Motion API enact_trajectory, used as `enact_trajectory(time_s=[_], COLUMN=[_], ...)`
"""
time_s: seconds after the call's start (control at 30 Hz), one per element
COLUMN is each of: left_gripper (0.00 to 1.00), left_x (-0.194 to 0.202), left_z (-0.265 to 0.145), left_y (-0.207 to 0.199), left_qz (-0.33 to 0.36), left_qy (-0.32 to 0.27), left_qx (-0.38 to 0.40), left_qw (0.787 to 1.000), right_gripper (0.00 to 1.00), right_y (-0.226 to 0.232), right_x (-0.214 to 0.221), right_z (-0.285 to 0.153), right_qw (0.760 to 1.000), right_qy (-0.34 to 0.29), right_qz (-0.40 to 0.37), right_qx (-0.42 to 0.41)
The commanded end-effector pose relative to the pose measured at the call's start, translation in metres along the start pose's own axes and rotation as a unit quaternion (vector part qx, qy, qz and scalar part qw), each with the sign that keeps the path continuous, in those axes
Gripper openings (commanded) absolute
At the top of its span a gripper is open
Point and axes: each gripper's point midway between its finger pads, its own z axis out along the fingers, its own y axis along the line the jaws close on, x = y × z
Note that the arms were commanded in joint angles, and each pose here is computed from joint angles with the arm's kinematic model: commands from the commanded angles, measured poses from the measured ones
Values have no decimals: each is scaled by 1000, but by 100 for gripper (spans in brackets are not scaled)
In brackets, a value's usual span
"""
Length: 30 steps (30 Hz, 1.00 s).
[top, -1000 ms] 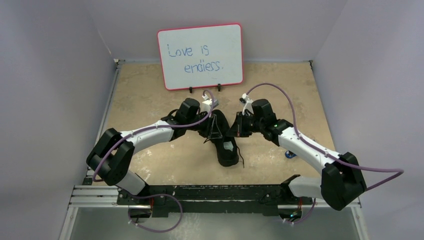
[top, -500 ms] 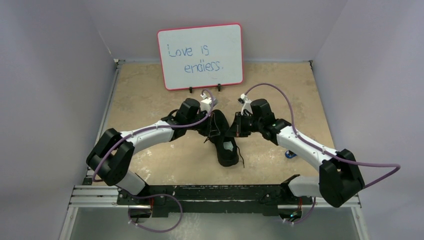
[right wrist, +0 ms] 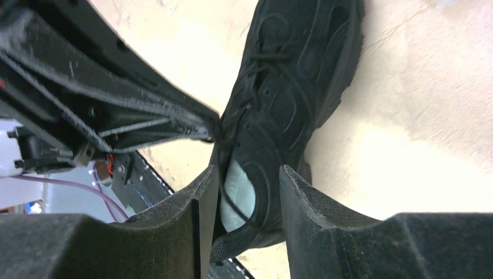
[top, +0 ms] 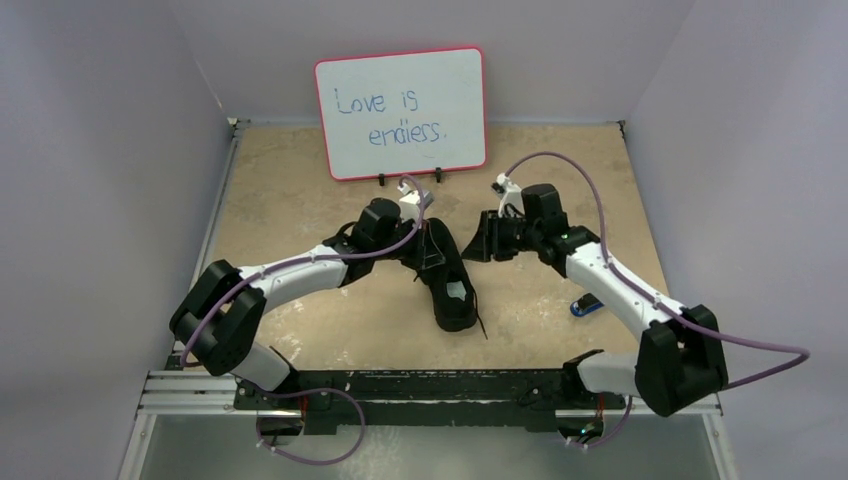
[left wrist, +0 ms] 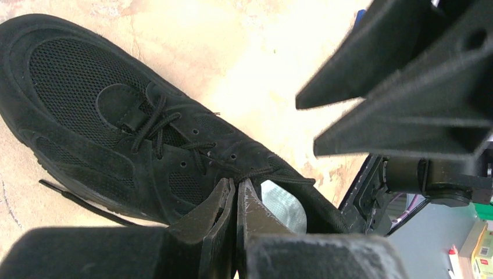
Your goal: Tie the shoes
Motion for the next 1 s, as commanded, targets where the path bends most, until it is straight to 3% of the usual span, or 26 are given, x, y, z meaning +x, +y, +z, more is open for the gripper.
enact_trajectory(time_s=[0.0, 0.13, 0.27, 0.5, 0.8, 0.97], left_gripper=[0, 0, 0, 0, 0, 0], left_x=[-32, -29, -28, -33, -32, -30], left_z=[-2, 0, 1, 2, 4, 6], left_y=[-16, -16, -13, -11, -15, -15], left_qz=[8, 7, 6, -6, -31, -41], left_qy=[-67, -68, -69, -84, -97, -108], left_qx=[14, 10, 2, -3, 18, 27], left_qw=[998, 998, 998, 996, 995, 993], right_gripper=[46, 42, 30, 22, 16, 0], right_y=[13, 24, 27, 38, 33, 46], right_x=[-35, -47, -44, -24, -9, -3], right_z=[3, 19, 26, 26, 34, 29], right_qw=[998, 994, 991, 982, 980, 973], right_qy=[-22, -18, -6, 19, 37, 41], right_qz=[-9, 10, 19, 35, 57, 58], right_qx=[-59, -104, -131, -187, -189, -220])
